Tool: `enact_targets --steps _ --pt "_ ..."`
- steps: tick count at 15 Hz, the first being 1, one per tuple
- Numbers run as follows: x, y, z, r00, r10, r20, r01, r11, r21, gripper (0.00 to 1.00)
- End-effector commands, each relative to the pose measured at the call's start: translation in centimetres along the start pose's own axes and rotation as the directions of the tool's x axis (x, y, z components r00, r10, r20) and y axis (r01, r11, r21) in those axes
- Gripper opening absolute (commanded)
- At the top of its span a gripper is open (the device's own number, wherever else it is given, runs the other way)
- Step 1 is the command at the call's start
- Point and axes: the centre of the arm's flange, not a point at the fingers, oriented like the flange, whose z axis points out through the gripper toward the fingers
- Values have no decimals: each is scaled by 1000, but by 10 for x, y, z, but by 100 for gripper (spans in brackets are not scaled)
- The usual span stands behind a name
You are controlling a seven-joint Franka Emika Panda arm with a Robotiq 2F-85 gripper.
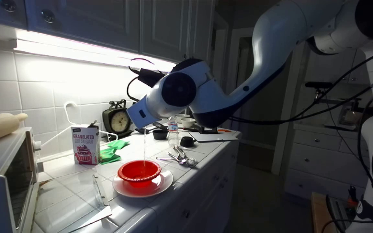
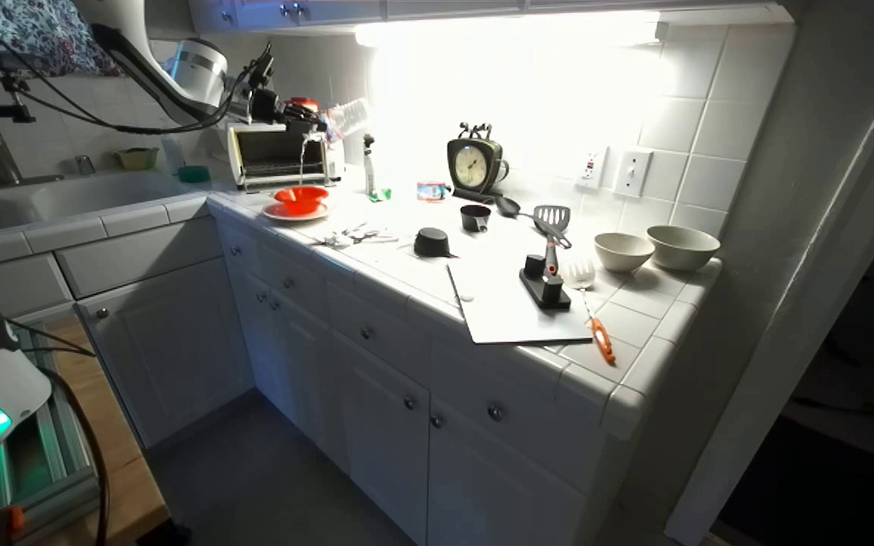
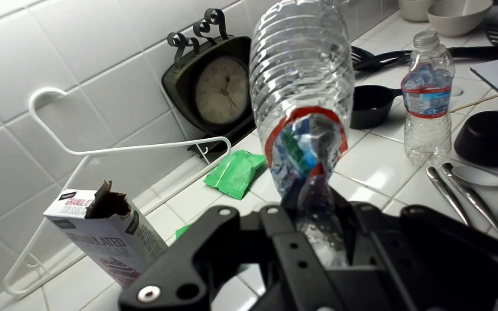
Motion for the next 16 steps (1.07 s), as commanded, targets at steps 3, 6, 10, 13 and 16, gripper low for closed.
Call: enact_targets --steps 3,6,10,13,16 --pt "-1 2 -2 999 9 47 -8 1000 -15 2" --pt "-1 3 -3 998 12 61 -11 1000 -18 2" --pt "-1 4 -5 996 15 85 -12 999 -33 2" --pt "-1 5 -7 995 15 100 -10 999 -47 2" --pt "-1 6 -9 994 18 108 -11 998 -62 2"
